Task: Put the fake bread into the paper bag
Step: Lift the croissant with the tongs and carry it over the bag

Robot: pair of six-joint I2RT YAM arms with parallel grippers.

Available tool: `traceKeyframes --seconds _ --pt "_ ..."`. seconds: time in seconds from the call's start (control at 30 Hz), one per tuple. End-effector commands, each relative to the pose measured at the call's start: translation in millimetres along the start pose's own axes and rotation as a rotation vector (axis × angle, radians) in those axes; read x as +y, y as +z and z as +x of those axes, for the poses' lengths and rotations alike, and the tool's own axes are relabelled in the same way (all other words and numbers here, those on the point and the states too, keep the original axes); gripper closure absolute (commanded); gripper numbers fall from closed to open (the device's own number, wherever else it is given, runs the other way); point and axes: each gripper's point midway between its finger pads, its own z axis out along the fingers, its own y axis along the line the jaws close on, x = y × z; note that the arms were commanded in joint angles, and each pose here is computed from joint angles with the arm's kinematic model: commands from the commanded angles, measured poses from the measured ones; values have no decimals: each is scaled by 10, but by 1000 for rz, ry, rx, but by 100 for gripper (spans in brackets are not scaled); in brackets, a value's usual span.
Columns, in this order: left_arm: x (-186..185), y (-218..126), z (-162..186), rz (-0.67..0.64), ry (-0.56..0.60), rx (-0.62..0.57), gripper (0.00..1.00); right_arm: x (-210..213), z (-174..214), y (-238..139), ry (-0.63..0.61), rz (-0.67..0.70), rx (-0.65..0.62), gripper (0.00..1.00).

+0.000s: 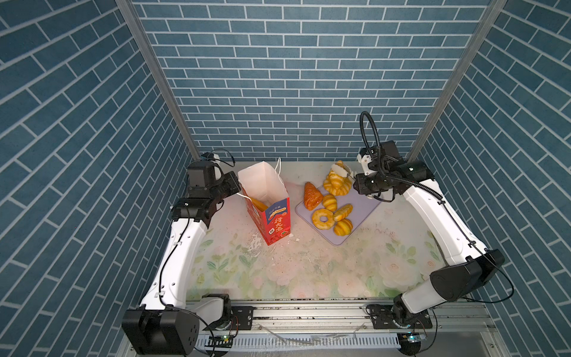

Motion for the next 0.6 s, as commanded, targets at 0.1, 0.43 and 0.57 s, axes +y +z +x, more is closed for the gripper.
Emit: traceKeyframes --seconds 0.1,0.43,0.57 --pt "-52 -17 -42 9 8 -8 100 274 -283 -598 -104 -53 -164 84" --pt "-79 2 -32 18 7 -4 100 1135 -659 -1276 -324 -245 -359 86" --pt "-69 -4 -17 13 9 0 100 1614 -673 -1454 -430 -376 -409 86"
